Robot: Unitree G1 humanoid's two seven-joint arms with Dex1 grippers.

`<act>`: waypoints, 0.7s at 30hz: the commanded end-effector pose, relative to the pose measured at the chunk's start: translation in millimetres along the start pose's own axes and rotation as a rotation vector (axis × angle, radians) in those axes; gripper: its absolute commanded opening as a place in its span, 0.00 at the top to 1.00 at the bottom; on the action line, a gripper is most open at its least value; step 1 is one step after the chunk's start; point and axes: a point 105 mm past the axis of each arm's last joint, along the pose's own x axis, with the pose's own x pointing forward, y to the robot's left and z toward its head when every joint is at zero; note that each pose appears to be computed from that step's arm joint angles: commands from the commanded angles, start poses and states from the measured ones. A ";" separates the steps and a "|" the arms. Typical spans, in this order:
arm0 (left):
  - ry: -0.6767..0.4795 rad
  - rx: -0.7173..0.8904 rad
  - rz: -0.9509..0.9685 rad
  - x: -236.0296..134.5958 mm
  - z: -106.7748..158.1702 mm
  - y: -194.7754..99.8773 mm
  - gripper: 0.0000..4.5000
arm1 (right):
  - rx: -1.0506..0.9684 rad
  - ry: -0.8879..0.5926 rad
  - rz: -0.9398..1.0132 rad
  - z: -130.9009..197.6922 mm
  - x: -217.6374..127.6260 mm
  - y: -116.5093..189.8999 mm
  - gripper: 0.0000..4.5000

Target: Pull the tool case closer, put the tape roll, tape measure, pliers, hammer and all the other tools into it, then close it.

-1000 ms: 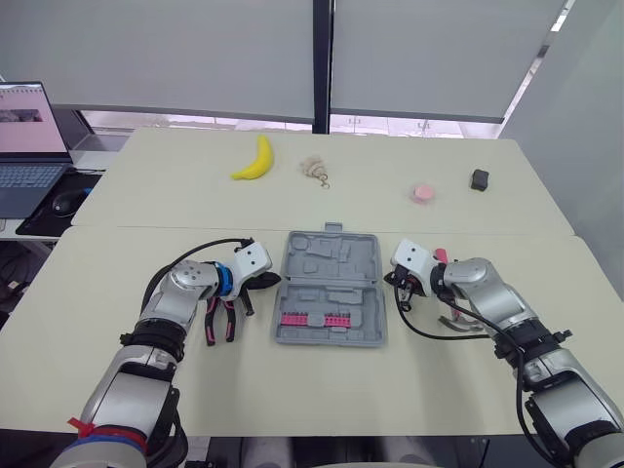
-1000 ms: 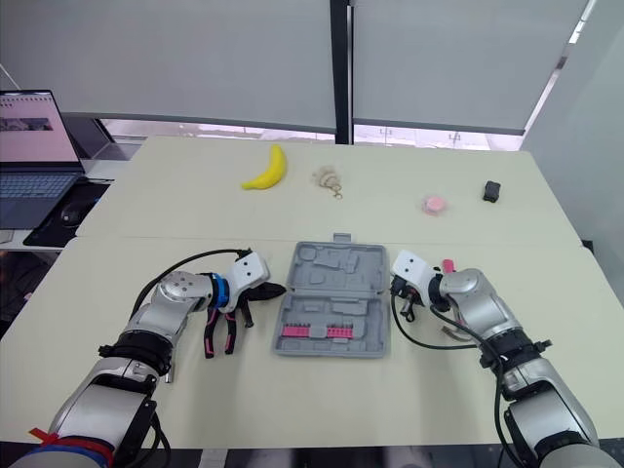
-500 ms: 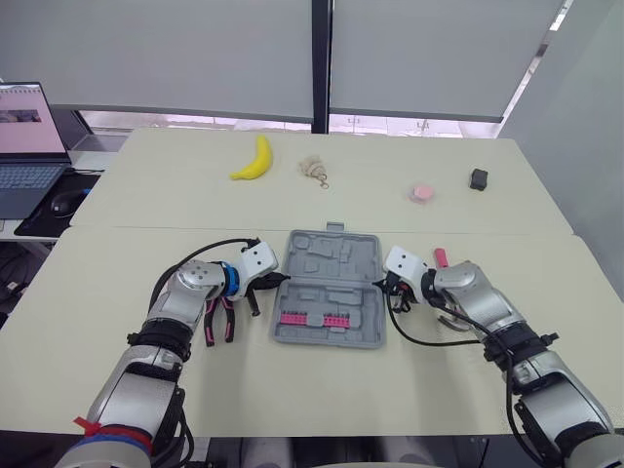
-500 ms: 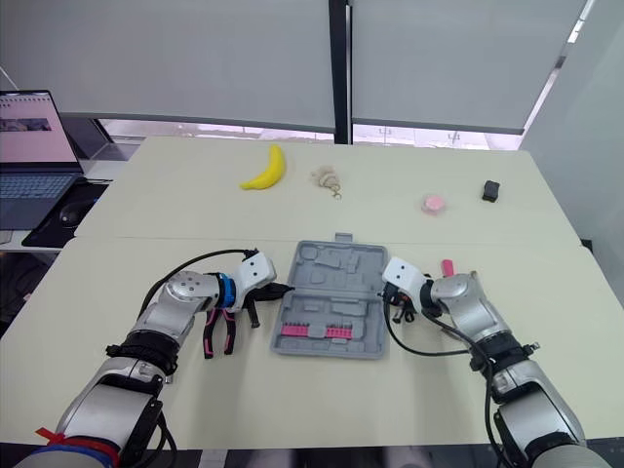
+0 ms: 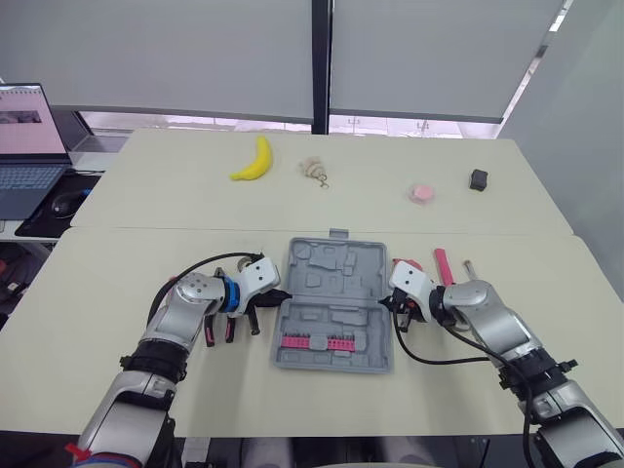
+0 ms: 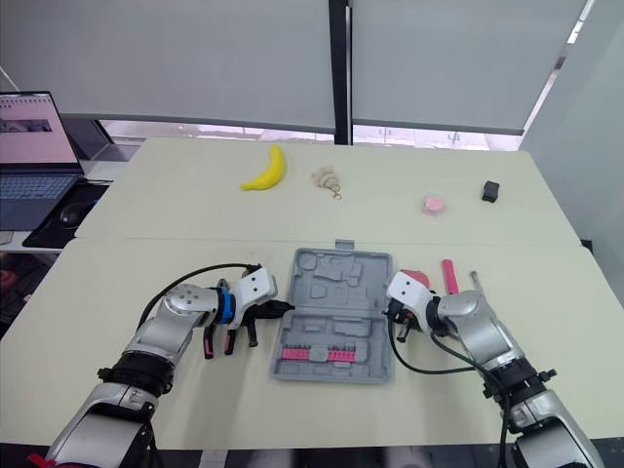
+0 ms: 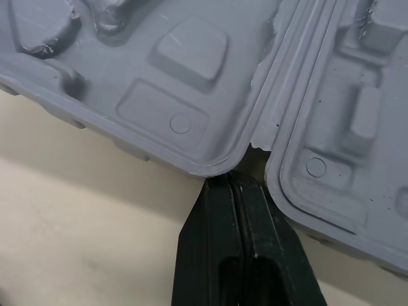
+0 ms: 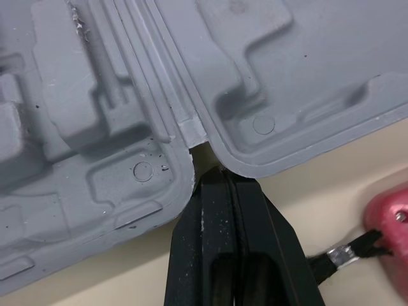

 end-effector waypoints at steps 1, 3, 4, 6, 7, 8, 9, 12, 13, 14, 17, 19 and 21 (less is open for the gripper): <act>-0.047 0.032 -0.058 4.0 14.4 -14.0 1.00 | -0.023 -0.075 0.044 19.6 -4.9 15.5 1.00; -0.034 0.020 -0.071 2.7 10.1 -19.2 1.00 | -0.013 -0.068 0.049 17.2 -5.6 20.3 1.00; -0.026 0.015 -0.075 1.9 7.9 -21.3 1.00 | -0.009 -0.065 0.049 16.3 -5.8 21.9 1.00; -0.017 0.005 -0.079 -0.3 5.0 -24.4 1.00 | -0.002 -0.060 0.051 15.0 -6.1 24.2 1.00; -0.014 -0.002 -0.080 -1.4 4.1 -25.5 1.00 | 0.000 -0.059 0.051 14.7 -6.2 25.1 1.00; -0.008 -0.010 -0.082 -2.7 2.9 -26.7 1.00 | 0.003 -0.058 0.051 14.4 -6.4 25.6 1.00; -0.001 -0.016 -0.084 -4.0 1.7 -27.9 1.00 | 0.006 -0.057 0.052 13.8 -6.5 25.9 1.00; 0.019 -0.025 -0.092 -7.4 -1.5 -31.5 1.00 | 0.011 -0.054 0.054 12.6 -7.0 26.4 1.00; 0.024 -0.028 -0.092 -8.3 -2.1 -32.5 1.00 | 0.014 -0.053 0.056 12.4 -7.5 26.6 1.00; 0.026 -0.029 -0.092 -9.1 -2.5 -33.3 1.00 | 0.016 -0.053 0.058 12.4 -7.9 27.1 1.00; 0.035 -0.050 -0.104 -12.4 -3.0 -38.3 1.00 | 0.021 -0.055 0.065 12.3 -11.6 29.0 1.00; 0.039 -0.054 -0.116 -14.6 -2.6 -42.9 1.00 | 0.026 -0.055 0.072 11.8 -14.1 31.8 1.00; 0.039 -0.059 -0.128 -16.1 -1.5 -47.5 1.00 | 0.033 -0.055 0.085 11.1 -16.0 37.2 1.00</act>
